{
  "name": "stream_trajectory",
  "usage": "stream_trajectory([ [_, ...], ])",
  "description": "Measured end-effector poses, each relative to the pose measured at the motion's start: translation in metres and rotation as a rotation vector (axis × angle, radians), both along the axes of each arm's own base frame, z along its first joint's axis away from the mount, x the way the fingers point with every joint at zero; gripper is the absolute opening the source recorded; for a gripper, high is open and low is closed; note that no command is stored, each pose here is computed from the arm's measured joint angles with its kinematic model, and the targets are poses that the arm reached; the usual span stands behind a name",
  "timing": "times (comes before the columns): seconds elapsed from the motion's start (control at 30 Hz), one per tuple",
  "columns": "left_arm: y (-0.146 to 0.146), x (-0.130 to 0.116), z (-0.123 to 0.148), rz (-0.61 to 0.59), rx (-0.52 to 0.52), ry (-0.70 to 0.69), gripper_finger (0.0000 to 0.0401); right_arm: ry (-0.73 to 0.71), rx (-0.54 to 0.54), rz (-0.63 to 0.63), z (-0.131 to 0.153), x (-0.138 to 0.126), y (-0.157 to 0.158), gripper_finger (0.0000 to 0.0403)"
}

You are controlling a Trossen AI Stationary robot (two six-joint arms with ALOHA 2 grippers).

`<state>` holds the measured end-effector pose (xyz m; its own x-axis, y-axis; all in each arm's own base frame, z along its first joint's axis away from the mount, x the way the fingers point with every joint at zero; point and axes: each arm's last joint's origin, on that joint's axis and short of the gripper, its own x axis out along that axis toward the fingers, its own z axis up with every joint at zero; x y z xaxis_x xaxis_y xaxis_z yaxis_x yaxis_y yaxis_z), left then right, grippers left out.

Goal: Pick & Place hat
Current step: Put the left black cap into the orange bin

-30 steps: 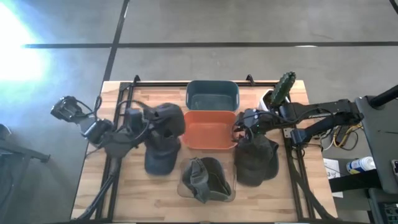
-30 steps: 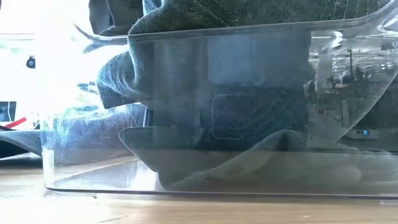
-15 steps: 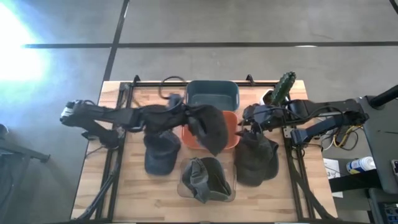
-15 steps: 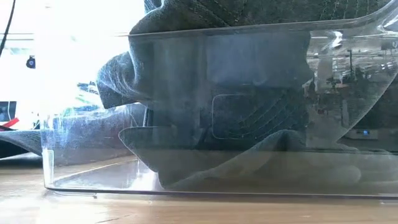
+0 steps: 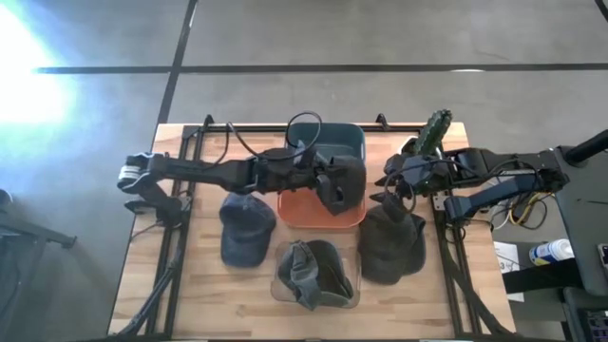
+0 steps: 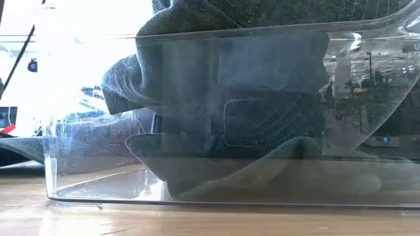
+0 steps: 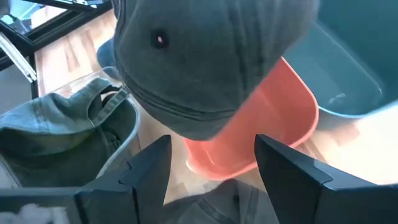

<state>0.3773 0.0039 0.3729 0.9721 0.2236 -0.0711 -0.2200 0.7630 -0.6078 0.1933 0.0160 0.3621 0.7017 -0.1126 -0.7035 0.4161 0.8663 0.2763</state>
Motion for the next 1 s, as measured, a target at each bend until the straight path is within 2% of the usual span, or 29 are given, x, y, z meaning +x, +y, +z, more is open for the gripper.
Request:
stream_trajectory([
  [0.33,-0.007,-0.011,-0.043,-0.081,-0.089,0.132,0.0000,0.043,-0.013,-0.024,-0.004,-0.004,-0.001,0.0226],
  [0.5,-0.012,-0.032,-0.072,-0.084,-0.107,0.312,0.0000,0.062,-0.021,-0.029,-0.010,-0.003,-0.001,0.0226],
  [0.63,-0.011,-0.060,-0.076,-0.063,-0.117,0.368,0.0000,0.087,-0.021,-0.045,-0.019,-0.003,-0.001,0.0226],
  [0.73,-0.008,-0.082,-0.078,0.009,-0.119,0.400,0.0000,0.112,-0.020,-0.061,-0.027,-0.002,-0.002,0.0226],
  [0.93,0.001,-0.124,-0.077,0.297,-0.098,0.432,0.0004,0.113,0.009,-0.081,-0.042,0.001,-0.001,0.0226],
  [1.0,0.002,-0.132,-0.083,0.354,-0.097,0.453,0.0013,0.097,0.025,-0.080,-0.045,0.004,0.000,0.0226],
])
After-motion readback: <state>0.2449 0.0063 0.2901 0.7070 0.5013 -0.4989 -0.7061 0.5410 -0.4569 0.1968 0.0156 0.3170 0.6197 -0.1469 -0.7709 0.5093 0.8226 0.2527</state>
